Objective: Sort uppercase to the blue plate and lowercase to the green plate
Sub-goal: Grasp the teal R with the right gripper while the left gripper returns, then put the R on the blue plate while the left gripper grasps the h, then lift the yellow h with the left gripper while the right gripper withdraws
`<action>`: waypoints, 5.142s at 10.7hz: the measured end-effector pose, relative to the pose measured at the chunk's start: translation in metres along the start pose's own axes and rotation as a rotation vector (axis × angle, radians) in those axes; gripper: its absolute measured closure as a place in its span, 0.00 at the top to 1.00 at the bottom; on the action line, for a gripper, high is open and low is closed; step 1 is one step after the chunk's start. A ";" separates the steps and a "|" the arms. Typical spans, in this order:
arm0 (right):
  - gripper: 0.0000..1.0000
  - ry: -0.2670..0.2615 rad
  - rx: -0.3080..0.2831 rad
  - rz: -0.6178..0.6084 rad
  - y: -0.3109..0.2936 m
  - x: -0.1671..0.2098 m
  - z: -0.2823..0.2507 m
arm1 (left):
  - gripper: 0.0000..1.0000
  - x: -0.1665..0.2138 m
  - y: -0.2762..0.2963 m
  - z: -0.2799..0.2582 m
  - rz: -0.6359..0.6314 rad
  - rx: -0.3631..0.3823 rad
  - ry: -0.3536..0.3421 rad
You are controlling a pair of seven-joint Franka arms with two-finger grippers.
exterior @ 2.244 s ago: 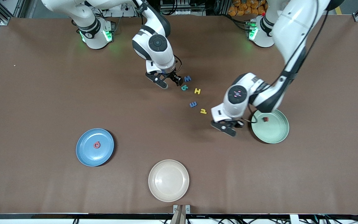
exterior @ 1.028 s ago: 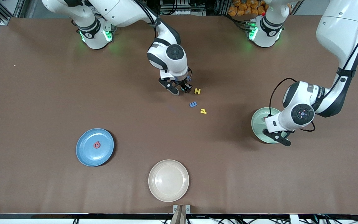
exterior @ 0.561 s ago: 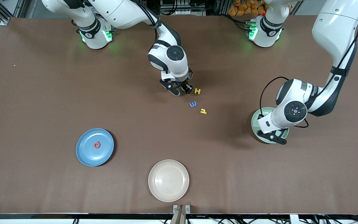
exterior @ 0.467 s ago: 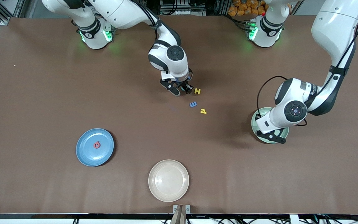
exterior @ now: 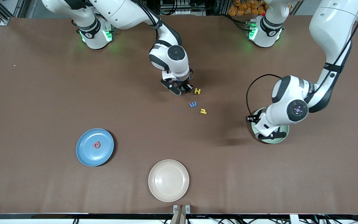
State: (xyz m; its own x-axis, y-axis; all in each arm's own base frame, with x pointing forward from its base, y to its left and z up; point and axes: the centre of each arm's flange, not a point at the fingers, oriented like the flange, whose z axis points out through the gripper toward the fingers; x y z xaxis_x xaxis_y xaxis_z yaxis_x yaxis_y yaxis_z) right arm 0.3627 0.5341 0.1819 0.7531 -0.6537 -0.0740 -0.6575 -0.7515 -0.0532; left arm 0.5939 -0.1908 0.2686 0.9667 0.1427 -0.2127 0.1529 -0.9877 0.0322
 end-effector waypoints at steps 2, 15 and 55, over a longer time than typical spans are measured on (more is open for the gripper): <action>0.49 0.000 -0.001 -0.007 0.001 -0.005 0.001 | 0.55 -0.007 0.014 -0.001 -0.069 -0.004 0.000; 0.28 0.115 -0.033 -0.241 -0.012 0.120 -0.157 | 0.51 -0.021 0.040 -0.004 -0.089 -0.023 -0.004; 1.00 0.075 -0.099 -0.834 0.099 0.487 -0.132 | 0.52 -0.099 0.169 0.126 -0.890 -0.179 -0.030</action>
State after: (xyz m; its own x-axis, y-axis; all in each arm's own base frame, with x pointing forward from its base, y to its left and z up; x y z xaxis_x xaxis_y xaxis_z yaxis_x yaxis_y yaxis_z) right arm 0.6666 0.1298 0.2720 0.9929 0.1173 0.0177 0.1168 -0.9928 0.0267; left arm 0.4986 -0.3797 0.1718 0.4707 0.8441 -0.2568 0.8727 -0.4883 -0.0054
